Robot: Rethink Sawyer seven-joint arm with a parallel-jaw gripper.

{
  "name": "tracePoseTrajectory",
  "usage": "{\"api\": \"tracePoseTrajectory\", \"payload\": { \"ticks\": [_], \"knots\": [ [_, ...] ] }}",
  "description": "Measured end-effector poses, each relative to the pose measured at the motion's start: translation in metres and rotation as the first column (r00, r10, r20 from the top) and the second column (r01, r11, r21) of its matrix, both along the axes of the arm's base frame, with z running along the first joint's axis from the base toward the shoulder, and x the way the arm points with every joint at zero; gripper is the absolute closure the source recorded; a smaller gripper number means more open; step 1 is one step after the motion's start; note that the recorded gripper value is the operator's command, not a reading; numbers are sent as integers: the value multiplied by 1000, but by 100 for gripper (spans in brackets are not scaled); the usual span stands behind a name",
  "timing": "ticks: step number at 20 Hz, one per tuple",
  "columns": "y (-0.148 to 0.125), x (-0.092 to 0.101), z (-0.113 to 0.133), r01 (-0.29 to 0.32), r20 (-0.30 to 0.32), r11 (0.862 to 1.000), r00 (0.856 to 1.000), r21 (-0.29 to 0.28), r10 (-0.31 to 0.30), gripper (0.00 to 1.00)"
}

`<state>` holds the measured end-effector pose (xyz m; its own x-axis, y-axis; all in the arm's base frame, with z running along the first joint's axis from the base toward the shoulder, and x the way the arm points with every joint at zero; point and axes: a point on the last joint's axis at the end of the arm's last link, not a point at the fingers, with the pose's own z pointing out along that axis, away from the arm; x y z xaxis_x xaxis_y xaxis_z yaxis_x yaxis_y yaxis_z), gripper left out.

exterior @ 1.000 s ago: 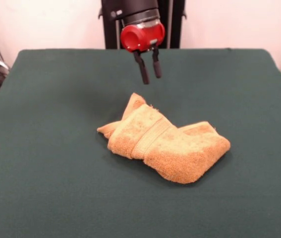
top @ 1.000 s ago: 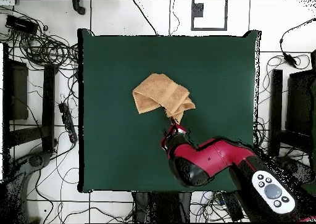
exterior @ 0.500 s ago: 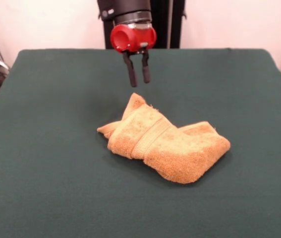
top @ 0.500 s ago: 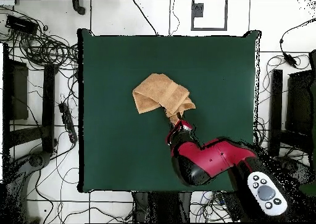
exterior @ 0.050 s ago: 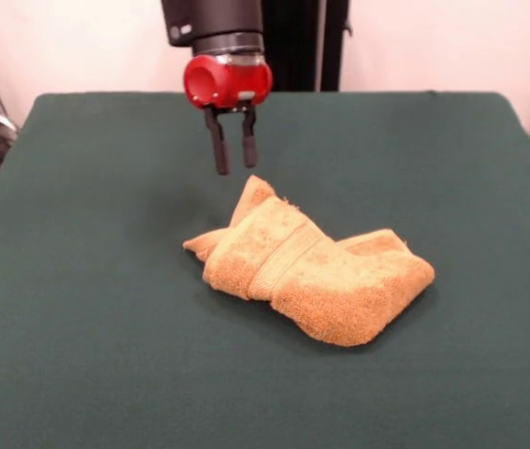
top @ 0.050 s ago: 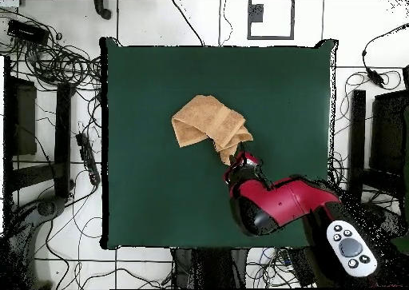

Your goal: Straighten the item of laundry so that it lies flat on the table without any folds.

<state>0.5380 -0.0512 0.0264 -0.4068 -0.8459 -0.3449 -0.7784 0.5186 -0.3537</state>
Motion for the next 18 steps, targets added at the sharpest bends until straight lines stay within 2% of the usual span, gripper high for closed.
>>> {"api": "tracePoseTrajectory", "payload": {
  "ticks": [5, 10, 18],
  "knots": [
    [-5, -3, -8, 15, -29, 1000, 999, -5, -15, 0],
    [-9, -13, -22, 34, -87, 999, 996, -12, -35, 0],
    [-13, -27, -38, 55, -142, 998, 988, -4, -55, 0]
  ]
}}
